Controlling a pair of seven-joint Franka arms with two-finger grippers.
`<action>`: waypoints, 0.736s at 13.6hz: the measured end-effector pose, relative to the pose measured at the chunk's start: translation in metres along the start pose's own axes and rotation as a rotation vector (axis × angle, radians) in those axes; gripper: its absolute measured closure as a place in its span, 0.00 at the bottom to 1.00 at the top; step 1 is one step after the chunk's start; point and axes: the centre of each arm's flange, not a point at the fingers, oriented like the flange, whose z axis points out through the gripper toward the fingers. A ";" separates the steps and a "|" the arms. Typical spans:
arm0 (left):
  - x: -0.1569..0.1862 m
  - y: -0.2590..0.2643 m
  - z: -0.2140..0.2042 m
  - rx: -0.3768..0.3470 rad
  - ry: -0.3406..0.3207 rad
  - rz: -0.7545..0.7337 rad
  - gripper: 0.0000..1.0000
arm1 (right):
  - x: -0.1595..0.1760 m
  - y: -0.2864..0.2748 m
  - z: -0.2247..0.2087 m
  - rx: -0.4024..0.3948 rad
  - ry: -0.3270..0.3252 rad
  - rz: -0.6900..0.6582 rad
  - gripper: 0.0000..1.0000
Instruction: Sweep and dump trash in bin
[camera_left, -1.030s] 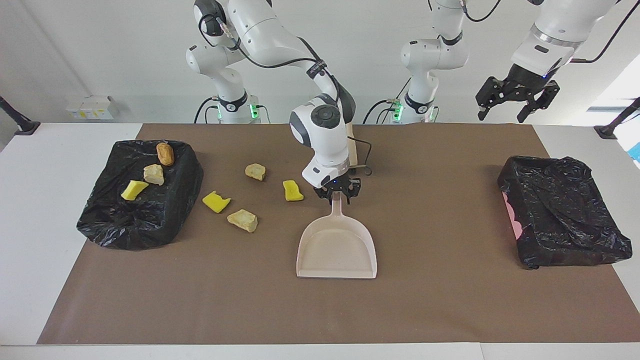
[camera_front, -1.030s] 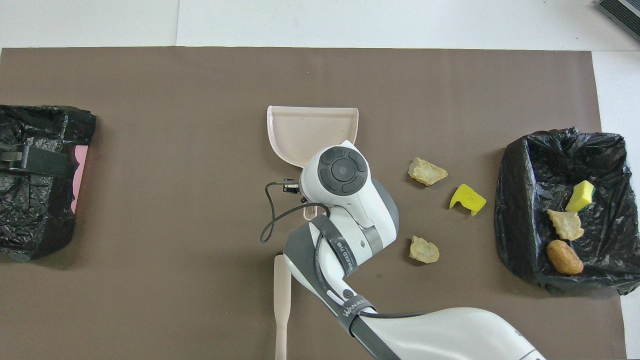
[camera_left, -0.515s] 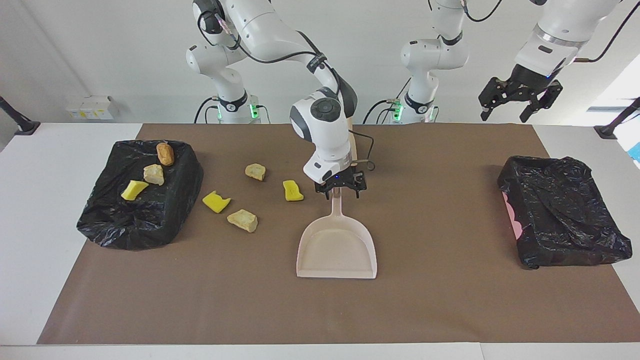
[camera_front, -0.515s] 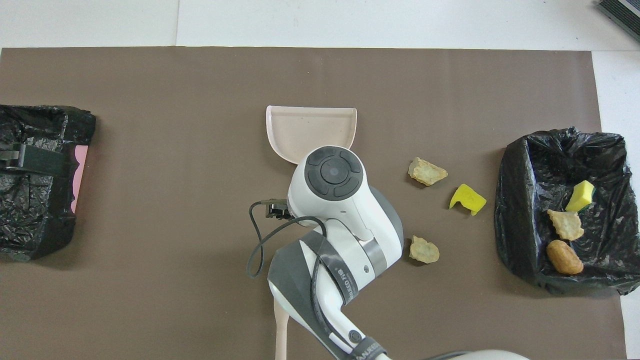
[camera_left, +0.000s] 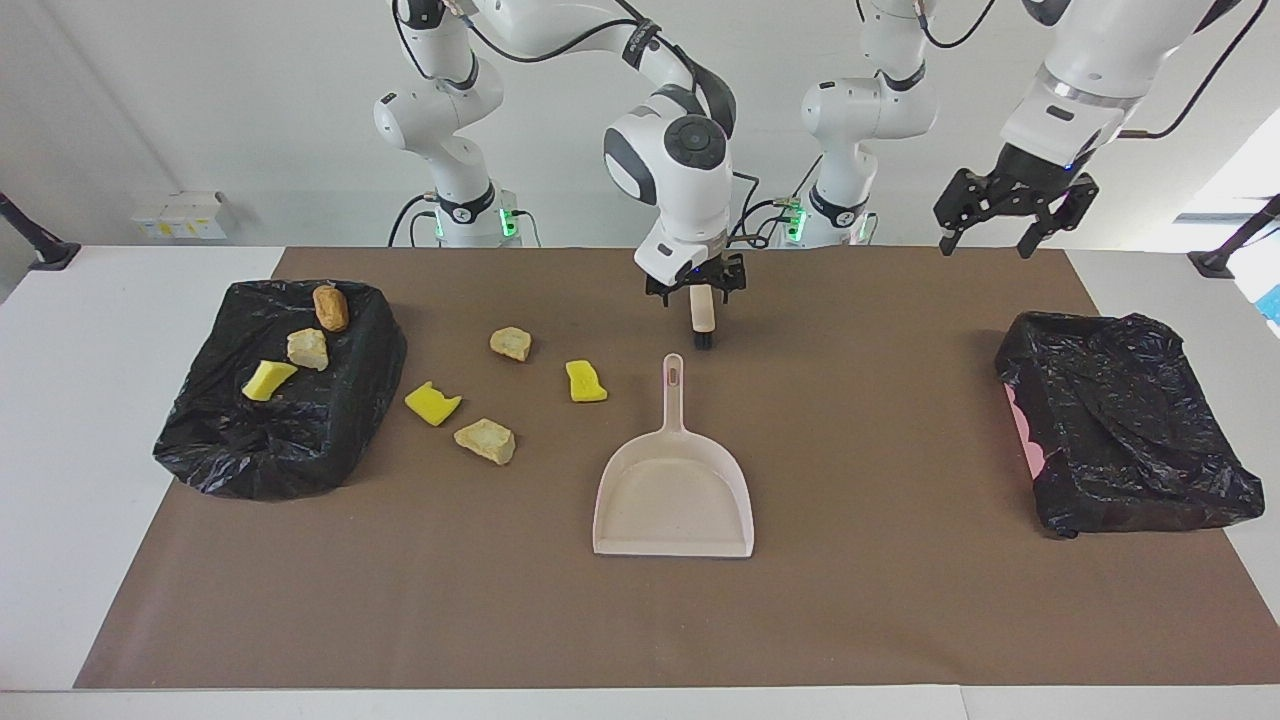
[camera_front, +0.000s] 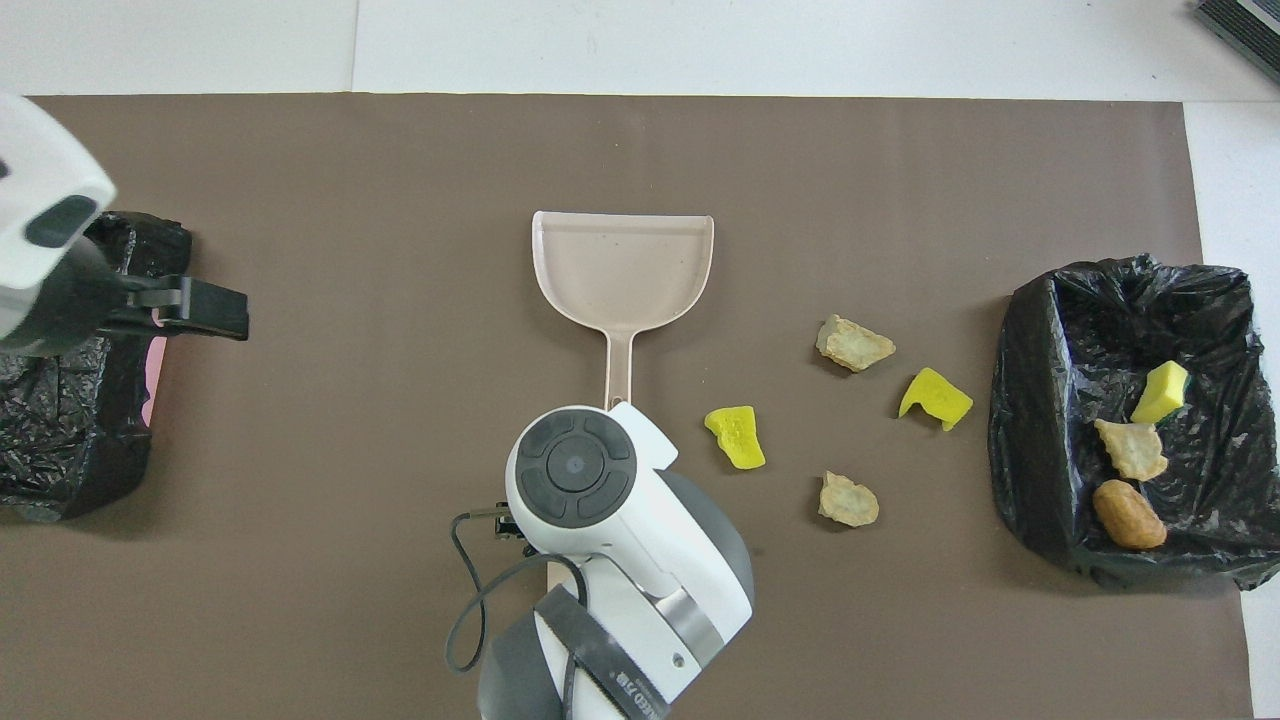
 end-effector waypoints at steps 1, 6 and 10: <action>-0.003 0.021 0.020 -0.006 0.003 0.019 0.00 | -0.011 0.001 0.006 -0.005 -0.002 -0.008 0.00; -0.004 0.100 0.104 0.008 0.004 0.032 0.00 | -0.064 -0.001 0.049 -0.035 -0.052 -0.004 0.00; -0.011 0.164 0.168 0.011 0.014 0.006 0.00 | -0.096 -0.016 0.071 -0.048 -0.042 0.052 0.00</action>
